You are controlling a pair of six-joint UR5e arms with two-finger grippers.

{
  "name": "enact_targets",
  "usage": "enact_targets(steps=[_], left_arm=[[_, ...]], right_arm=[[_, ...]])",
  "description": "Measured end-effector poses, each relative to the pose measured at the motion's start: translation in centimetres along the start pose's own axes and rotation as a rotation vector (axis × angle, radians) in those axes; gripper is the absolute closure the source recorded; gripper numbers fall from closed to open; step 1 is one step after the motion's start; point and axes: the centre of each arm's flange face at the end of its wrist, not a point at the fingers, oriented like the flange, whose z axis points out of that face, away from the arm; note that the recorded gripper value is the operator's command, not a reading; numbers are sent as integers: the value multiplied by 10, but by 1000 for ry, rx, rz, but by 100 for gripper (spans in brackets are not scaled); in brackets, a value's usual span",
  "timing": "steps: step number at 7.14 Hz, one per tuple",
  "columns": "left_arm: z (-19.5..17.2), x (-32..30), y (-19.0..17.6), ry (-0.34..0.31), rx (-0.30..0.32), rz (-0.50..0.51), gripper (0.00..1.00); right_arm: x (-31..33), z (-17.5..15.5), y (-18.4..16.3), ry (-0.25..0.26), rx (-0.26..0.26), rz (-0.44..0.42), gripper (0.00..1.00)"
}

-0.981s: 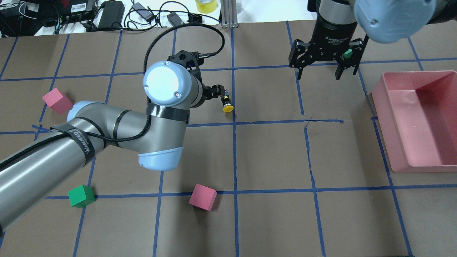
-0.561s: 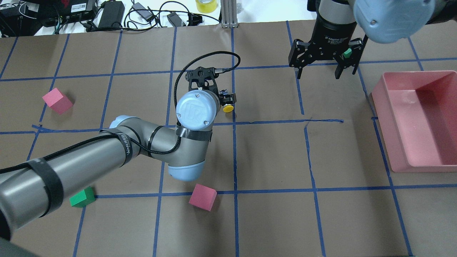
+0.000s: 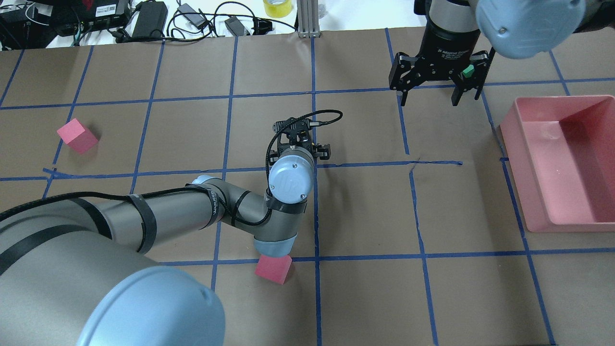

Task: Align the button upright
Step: 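Reach the left gripper to the lying switch and grasp its body, then lift the switch with the left gripper and rotate it yellow cap up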

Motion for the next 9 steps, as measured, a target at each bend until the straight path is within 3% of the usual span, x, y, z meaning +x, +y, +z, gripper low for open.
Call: enact_targets(steps=[2, 4, 5, 8, 9], left_arm=[[7, 7, -2, 2, 9, 2, 1], [17, 14, -9, 8, 18, 3, 10], [20, 14, -8, 6, 15, 8, 23], [22, 14, -6, 3, 8, 16, 100], [20, 14, -8, 3, 6, 19, 100]], right_arm=[[0, 0, 0, 5, 0, -1, 0], [0, 0, 0, 4, 0, -1, 0], [0, 0, 0, 5, 0, -1, 0], [0, 1, 0, 5, -2, -1, 0], [0, 1, 0, 5, -1, -1, 0]])
